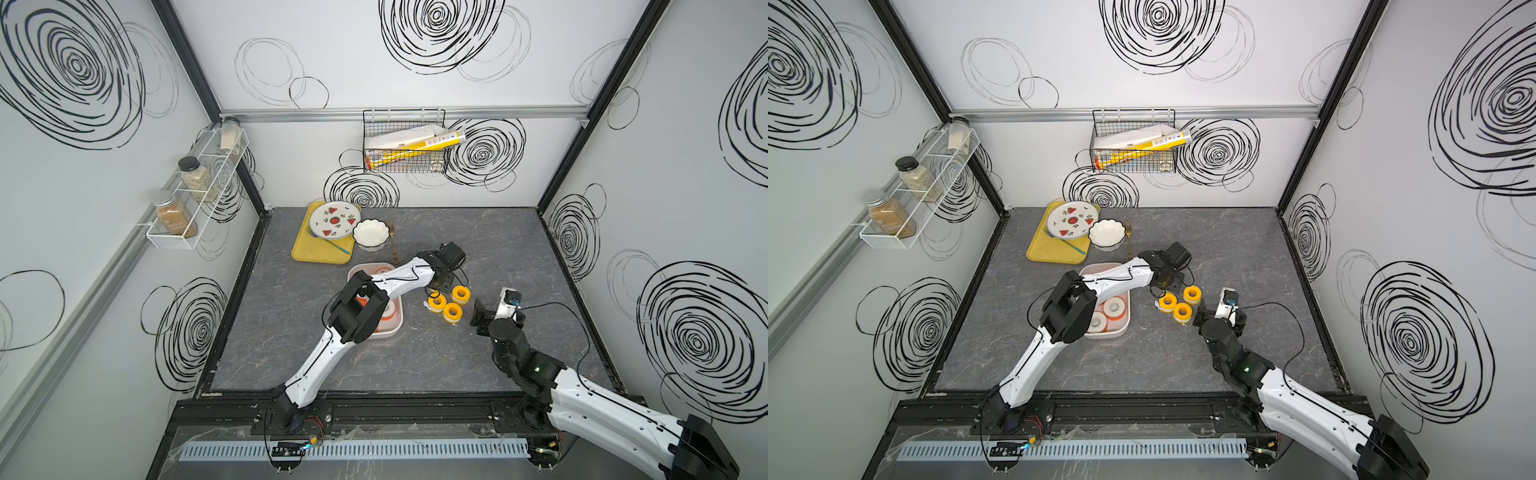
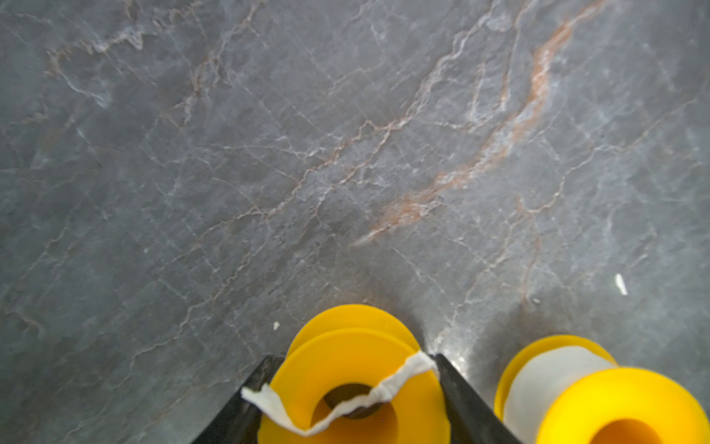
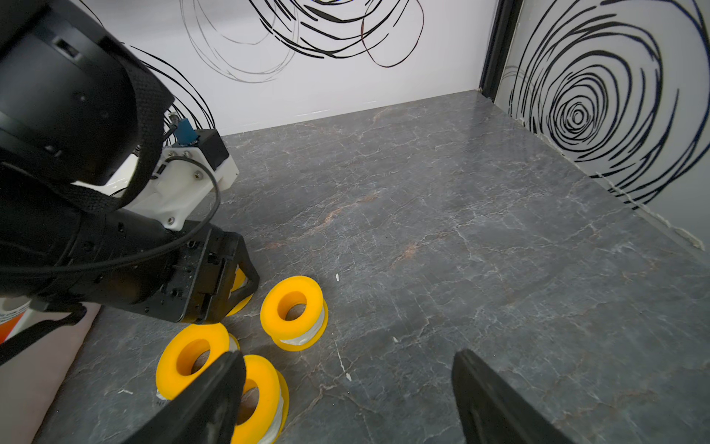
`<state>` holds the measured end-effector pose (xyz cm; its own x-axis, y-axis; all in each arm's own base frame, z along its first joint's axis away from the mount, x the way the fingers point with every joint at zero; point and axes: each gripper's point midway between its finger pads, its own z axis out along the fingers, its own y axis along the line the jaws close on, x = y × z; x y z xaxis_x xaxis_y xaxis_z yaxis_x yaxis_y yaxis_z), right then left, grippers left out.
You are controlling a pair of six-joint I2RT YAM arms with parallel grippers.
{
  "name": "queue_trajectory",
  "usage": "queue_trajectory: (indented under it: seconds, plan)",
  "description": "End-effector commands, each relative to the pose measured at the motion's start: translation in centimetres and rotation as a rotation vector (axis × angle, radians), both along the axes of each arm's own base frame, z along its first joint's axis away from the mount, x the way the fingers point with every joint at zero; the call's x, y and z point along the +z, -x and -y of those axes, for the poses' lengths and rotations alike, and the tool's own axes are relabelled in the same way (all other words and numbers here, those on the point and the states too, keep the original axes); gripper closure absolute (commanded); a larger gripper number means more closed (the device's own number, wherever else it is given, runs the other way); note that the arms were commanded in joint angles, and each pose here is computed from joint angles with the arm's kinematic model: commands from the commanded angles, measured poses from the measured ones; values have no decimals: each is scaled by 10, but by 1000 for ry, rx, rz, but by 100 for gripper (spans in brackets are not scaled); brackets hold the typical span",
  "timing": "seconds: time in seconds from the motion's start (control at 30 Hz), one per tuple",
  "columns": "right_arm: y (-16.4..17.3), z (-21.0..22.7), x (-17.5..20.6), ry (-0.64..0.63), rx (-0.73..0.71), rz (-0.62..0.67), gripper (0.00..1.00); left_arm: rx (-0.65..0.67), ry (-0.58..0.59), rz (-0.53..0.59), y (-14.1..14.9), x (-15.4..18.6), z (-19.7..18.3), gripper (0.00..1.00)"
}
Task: Put the sealing tape into the storage box
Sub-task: Pick up the sealing tape at the center of the board, then place the sealing tape in the storage box.
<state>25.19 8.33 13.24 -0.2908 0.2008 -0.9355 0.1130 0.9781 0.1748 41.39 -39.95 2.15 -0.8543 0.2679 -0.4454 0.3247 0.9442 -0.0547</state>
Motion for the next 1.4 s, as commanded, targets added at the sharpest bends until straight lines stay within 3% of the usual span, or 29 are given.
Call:
queue_trajectory:
  seconds: [0.0,0.33,0.63,1.07,1.37]
  plan:
    - [-3,-1,11,-16,-8,22,11,11,12,64,-10,37,-3,38]
    - [-3,-1,12,-18,-8,23,11,31,32,115,-6,93,-19,38]
    - [-3,-1,12,-20,-8,25,11,88,34,118,24,128,-72,38]
    - [-3,-1,12,-19,-7,24,11,169,11,75,98,110,-160,38]
    - [-3,-1,12,-16,-8,21,11,220,37,50,114,83,-184,38]
